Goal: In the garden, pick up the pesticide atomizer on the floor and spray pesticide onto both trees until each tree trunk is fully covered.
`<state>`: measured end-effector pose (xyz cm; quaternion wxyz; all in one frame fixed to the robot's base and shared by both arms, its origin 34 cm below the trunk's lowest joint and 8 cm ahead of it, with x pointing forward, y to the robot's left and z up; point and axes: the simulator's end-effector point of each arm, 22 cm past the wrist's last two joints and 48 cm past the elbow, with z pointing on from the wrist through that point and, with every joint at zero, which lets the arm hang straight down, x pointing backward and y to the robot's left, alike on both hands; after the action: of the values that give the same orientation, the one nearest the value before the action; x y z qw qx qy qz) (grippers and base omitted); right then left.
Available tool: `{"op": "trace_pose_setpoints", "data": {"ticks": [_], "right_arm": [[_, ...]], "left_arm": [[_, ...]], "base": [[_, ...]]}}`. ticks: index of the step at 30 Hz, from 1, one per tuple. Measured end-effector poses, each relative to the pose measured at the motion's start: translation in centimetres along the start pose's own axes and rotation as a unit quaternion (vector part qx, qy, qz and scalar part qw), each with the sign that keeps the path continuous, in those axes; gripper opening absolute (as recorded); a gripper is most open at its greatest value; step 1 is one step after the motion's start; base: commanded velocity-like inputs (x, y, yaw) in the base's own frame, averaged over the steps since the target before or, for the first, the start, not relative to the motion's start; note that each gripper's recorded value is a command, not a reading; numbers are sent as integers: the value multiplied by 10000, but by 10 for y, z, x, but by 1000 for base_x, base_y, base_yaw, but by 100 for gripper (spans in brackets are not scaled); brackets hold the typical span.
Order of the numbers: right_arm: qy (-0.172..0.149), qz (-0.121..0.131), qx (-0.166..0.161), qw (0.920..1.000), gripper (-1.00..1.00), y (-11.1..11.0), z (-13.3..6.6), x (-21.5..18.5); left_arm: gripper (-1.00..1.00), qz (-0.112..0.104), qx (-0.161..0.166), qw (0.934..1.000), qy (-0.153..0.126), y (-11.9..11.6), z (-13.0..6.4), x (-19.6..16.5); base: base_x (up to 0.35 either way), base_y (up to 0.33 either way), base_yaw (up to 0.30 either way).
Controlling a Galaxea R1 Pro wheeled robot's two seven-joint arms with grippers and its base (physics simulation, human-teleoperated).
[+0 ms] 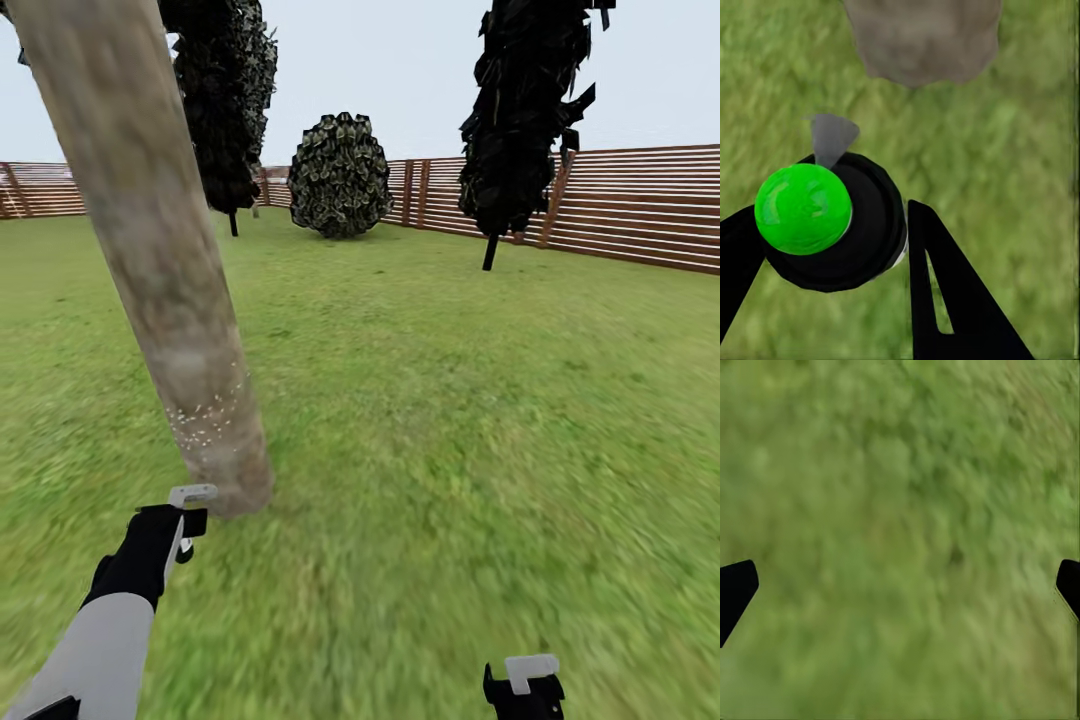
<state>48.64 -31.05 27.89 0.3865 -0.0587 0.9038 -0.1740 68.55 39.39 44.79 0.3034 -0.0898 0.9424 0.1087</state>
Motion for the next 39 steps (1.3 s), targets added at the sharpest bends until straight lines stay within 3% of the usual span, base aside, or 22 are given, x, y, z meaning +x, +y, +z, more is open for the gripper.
{"op": "trace_pose_setpoints", "data": {"ticks": [11, 32, 36, 39], "right_arm": [[0, -1, 0, 10000, 100, 0, 0, 0], [-3, 6, 9, 10000, 100, 0, 0, 0], [-6, -1, 15, 10000, 100, -1, 0, 0], [-7, -3, 19, 10000, 100, -2, 0, 0]], "left_arm": [[-100, 20, 43, 10000, 6, -8, -1, 1], [-100, 105, -38, 9999, 4, -3, -1, 1], [-100, 130, -373, 9992, 2, 11, -1, 1], [-100, 99, -391, 9992, 19, 11, -1, 2]], "base": [[25, -274, 12], [191, -235, 233], [179, -233, 7], [97, -255, 0]]}}
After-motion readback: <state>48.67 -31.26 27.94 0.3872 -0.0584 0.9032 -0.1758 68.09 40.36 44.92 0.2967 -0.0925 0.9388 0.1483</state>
